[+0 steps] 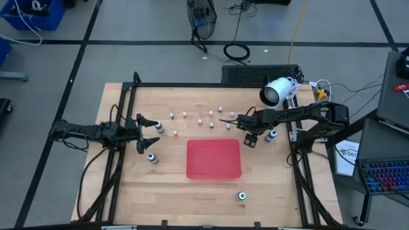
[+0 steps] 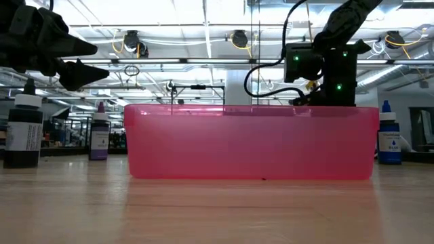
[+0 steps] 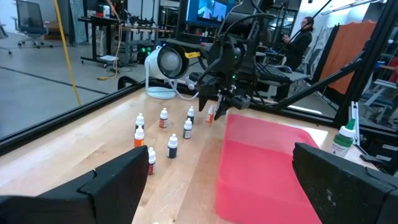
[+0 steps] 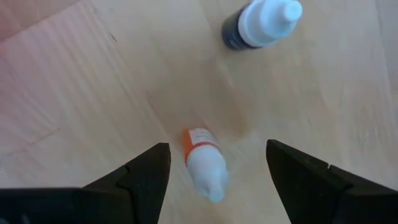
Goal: Pick & Place food coloring
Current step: Put the small orange food coloring bottle into the pink bin
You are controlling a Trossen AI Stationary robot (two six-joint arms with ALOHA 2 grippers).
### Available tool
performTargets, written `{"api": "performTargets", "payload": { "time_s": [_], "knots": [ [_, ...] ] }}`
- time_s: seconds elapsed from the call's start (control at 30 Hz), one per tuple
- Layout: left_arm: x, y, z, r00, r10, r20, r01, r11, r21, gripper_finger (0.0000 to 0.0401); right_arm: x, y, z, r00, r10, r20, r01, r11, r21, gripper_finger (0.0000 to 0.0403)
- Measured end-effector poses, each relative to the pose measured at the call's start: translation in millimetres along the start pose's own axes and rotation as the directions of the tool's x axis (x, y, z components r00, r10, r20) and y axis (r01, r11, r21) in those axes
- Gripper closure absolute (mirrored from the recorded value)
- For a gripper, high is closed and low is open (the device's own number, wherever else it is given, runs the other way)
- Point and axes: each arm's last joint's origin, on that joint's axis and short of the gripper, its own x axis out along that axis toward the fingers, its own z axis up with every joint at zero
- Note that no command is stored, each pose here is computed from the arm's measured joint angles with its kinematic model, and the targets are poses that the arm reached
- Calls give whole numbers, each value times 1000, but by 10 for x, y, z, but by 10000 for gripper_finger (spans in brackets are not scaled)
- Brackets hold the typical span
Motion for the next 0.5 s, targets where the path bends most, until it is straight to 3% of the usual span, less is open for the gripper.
{"api": "performTargets", "payload": {
  "time_s": [0.33,0.5],
  "knots": [
    [0,0,0,1000,0,0,0,1000,0,9,0,4,16,1000,5,16,-5,1000,1,153],
    [0,0,0,1000,0,0,0,1000,0,9,1,6,21,1000,7,21,-7,1000,-2,176]
  ]
}}
